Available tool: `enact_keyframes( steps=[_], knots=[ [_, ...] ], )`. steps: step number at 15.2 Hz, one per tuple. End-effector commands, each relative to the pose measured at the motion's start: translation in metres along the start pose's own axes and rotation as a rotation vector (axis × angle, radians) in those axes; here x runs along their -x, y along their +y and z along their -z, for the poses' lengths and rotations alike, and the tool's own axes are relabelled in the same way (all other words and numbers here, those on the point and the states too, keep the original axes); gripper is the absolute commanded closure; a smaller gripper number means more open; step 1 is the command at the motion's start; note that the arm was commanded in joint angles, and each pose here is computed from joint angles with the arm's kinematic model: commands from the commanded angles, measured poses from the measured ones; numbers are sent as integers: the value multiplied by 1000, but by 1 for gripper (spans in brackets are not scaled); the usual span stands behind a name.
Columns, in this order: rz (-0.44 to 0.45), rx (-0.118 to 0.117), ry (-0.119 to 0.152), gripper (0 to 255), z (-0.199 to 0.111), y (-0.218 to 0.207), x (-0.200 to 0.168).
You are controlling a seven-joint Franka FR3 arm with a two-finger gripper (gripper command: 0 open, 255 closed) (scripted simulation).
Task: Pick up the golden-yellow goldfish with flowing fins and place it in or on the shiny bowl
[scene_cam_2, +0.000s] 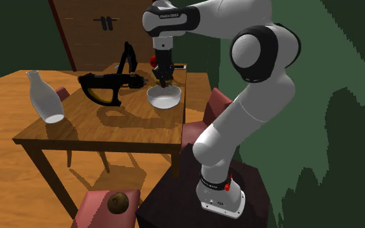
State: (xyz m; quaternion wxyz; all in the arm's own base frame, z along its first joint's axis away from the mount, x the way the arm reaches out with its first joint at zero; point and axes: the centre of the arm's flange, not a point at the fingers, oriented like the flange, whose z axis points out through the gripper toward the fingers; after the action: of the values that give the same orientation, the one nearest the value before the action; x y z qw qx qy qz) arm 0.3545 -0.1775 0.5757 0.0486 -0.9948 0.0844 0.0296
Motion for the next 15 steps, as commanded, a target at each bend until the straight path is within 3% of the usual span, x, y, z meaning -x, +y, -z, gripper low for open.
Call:
enact_keyframes(
  steps=[1,6,15],
  knots=[
    [0,1,0,255,2,16,-20],
    [0,1,0,255,9,63,-68],
    [0,1,0,255,-38,68,-71]
  ],
)
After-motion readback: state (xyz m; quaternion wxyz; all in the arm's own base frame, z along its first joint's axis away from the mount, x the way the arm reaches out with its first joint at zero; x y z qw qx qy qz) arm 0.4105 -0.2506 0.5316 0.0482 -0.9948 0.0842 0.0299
